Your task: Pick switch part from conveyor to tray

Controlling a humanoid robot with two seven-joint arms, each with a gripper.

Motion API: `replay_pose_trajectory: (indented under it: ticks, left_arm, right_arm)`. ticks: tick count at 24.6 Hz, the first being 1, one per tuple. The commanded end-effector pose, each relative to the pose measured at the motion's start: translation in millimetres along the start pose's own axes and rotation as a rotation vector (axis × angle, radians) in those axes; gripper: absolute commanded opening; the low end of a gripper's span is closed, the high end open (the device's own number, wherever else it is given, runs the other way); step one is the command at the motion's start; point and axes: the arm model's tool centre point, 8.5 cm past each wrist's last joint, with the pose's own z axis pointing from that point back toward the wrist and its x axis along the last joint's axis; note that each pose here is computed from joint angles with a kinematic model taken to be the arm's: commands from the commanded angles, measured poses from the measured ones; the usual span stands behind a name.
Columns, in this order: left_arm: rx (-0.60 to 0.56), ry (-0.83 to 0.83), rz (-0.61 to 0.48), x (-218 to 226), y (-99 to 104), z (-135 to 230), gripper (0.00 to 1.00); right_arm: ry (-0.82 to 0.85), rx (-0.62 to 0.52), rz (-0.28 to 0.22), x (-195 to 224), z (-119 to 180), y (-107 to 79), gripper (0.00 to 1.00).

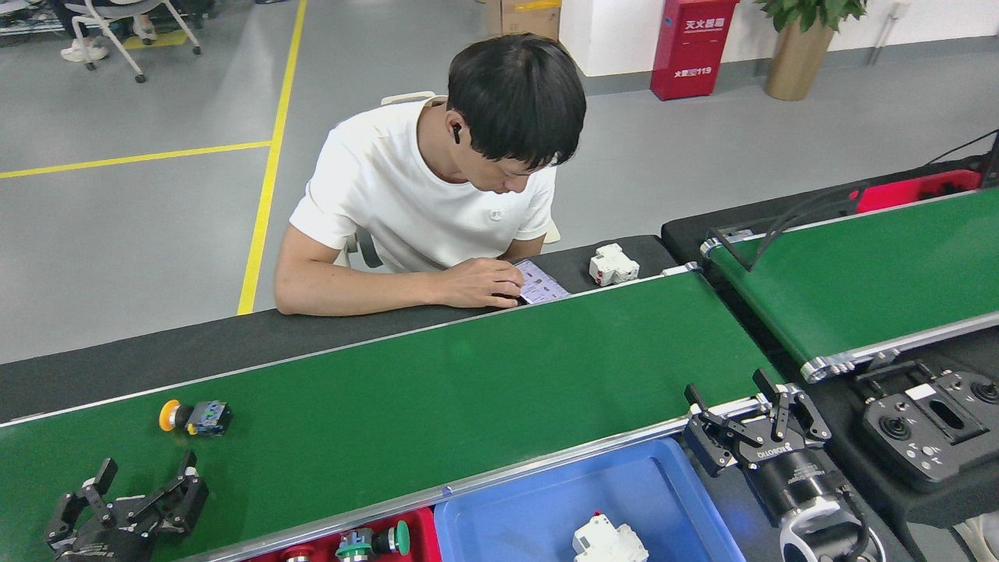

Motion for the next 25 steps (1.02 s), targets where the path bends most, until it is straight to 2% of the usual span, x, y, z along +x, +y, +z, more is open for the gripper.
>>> replay_pose_trajectory:
  ticks: [1, 4, 8, 15, 17, 18, 19, 21, 22, 25]
  left_arm:
    - [0.007, 0.021, -0.007, -7, 4, -3, 1.00]
    - [-0.015, 0.068, -0.014, -21, -2, -3, 1.00]
    - [-0.008, 0.098, -0.034, -39, 4, -4, 1.00]
    - [-0.049, 0.128, -0.049, -71, 12, -35, 1.00]
    - [-0.070, 0.119, -0.068, -76, 12, -41, 0.94]
    - [-0.080, 0.107, -0.080, -80, 11, -42, 0.89]
    - [-0.080, 0.098, -0.090, -83, 11, -40, 0.72]
    - [-0.089, 0.050, -0.108, -84, 10, -39, 0.21]
    - [-0.093, 0.029, -0.112, -84, 10, -38, 0.03]
    - [-0.071, 0.013, -0.096, -86, 12, -35, 0.00]
  right_arm:
    - [-0.025, -0.021, -0.001, 8, -9, -6.6, 0.98]
    - [-0.066, -0.020, 0.002, 21, -20, -7.8, 0.98]
    - [-0.092, -0.015, -0.004, 31, -26, -5.8, 0.98]
    - [-0.110, -0.030, -0.022, 43, -39, -10.5, 0.98]
    - [-0.112, -0.030, -0.021, 44, -39, -10.3, 0.98]
    - [-0.112, -0.032, -0.023, 44, -40, -10.9, 0.98]
    - [-0.114, -0.032, -0.024, 46, -40, -10.7, 0.98]
    - [-0.123, -0.030, -0.026, 50, -40, -9.8, 0.98]
    - [-0.125, -0.029, -0.024, 50, -40, -9.7, 0.98]
    - [-0.125, -0.031, -0.024, 50, -41, -10.3, 0.98]
